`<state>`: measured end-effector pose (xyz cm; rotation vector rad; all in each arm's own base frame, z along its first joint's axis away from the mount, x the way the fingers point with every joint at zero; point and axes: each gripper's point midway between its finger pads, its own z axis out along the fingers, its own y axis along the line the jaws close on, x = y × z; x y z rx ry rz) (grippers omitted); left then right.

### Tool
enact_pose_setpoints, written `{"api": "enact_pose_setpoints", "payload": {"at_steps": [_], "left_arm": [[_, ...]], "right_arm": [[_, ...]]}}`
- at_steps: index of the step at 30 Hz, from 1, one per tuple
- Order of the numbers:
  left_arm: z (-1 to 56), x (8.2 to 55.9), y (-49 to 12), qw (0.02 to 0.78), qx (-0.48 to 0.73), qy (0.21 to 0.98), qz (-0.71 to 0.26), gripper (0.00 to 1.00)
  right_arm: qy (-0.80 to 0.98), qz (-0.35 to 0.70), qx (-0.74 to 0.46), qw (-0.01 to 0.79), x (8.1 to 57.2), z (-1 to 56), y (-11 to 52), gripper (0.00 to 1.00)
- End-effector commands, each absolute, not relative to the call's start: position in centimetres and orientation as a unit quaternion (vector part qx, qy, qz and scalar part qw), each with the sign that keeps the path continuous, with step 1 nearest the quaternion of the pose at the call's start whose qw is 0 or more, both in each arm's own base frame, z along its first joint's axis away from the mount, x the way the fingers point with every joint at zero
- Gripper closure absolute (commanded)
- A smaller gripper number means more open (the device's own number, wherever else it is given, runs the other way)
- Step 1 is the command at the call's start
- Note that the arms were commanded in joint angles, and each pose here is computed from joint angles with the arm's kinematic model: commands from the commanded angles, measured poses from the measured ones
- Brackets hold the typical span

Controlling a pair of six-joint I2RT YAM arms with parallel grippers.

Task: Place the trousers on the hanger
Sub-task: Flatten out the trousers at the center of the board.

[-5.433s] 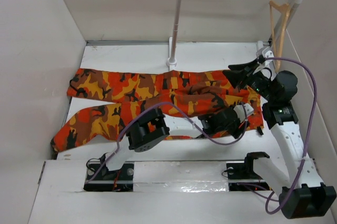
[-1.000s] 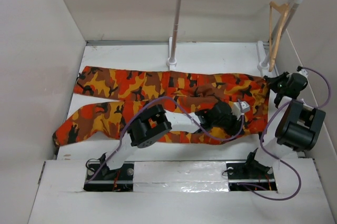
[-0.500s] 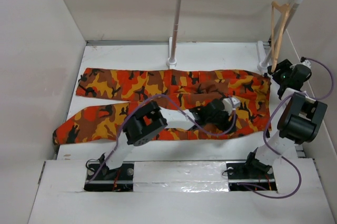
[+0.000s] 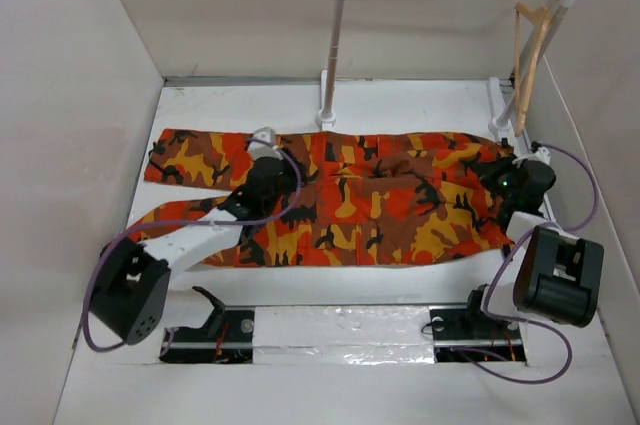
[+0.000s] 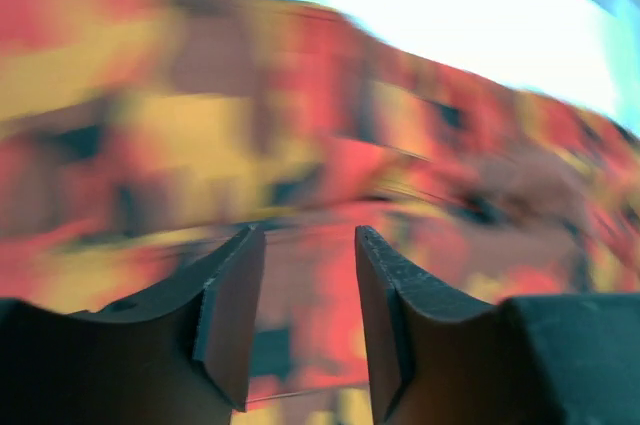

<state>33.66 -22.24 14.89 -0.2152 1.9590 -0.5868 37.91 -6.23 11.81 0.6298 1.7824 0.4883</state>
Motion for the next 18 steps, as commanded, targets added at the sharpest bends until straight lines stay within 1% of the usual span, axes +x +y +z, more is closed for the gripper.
{"api": "enact_pose_setpoints", "payload": {"at_steps": [1, 3, 4, 5, 7, 9, 10, 12, 13, 14, 15, 17, 18], "left_arm": [[12.0, 33.2, -14.1, 0.503, -0.235, 0.816, -0.163, 0.63], [11.3, 32.5, -10.3, 0.509, -0.287, 0.801, -0.13, 0.63], [10.3, 31.6, -8.3, 0.496, -0.333, 0.795, -0.104, 0.63], [10.2, 31.5, -5.4, 0.501, -0.374, 0.777, -0.071, 0.62], [10.5, 30.7, -3.1, 0.516, -0.401, 0.755, -0.046, 0.6], [11.1, 30.8, -1.5, 0.527, -0.423, 0.736, -0.03, 0.56], [10.9, 30.6, -0.6, 0.523, -0.433, 0.734, -0.015, 0.53], [10.6, 30.8, 2.3, 0.515, -0.476, 0.713, 0.025, 0.51], [10.2, 30.7, 3.4, 0.506, -0.491, 0.708, 0.037, 0.5], [9.8, 31.1, 3.7, 0.493, -0.503, 0.709, 0.023, 0.5], [9.7, 31.3, 5.7, 0.487, -0.528, 0.695, 0.031, 0.5], [9.0, 32.1, 7.1, 0.474, -0.546, 0.69, 0.035, 0.5], [9.3, 33.0, 7.9, 0.472, -0.546, 0.691, 0.052, 0.5]], "right_arm": [[0.738, 0.272, 0.168, 0.594, 38.0, 15.5, 0.5, 1.0], [0.735, 0.291, 0.129, 0.599, 37.0, 16.4, 3.6, 1.0], [0.741, 0.299, 0.112, 0.591, 36.2, 15.8, 5.3, 1.0], [0.745, 0.309, 0.062, 0.588, 35.4, 16.0, 8.4, 1.0], [0.763, 0.307, -0.005, 0.568, 34.0, 15.6, 12.0, 1.0], [0.761, 0.315, -0.039, 0.565, 33.3, 16.0, 13.9, 1.0], [0.757, 0.319, -0.053, 0.567, 33.1, 16.3, 14.7, 1.0], [0.754, 0.331, -0.087, 0.561, 32.3, 16.6, 16.8, 1.0], [0.752, 0.332, -0.095, 0.561, 32.1, 16.7, 17.3, 1.0], [0.753, 0.332, -0.104, 0.558, 32.0, 16.6, 17.9, 1.0], [0.751, 0.335, -0.12, 0.556, 31.7, 16.8, 18.6, 0.99], [0.748, 0.339, -0.134, 0.554, 31.4, 16.9, 19.2, 0.98], [0.744, 0.34, -0.144, 0.557, 31.3, 17.3, 19.4, 0.97]]}}
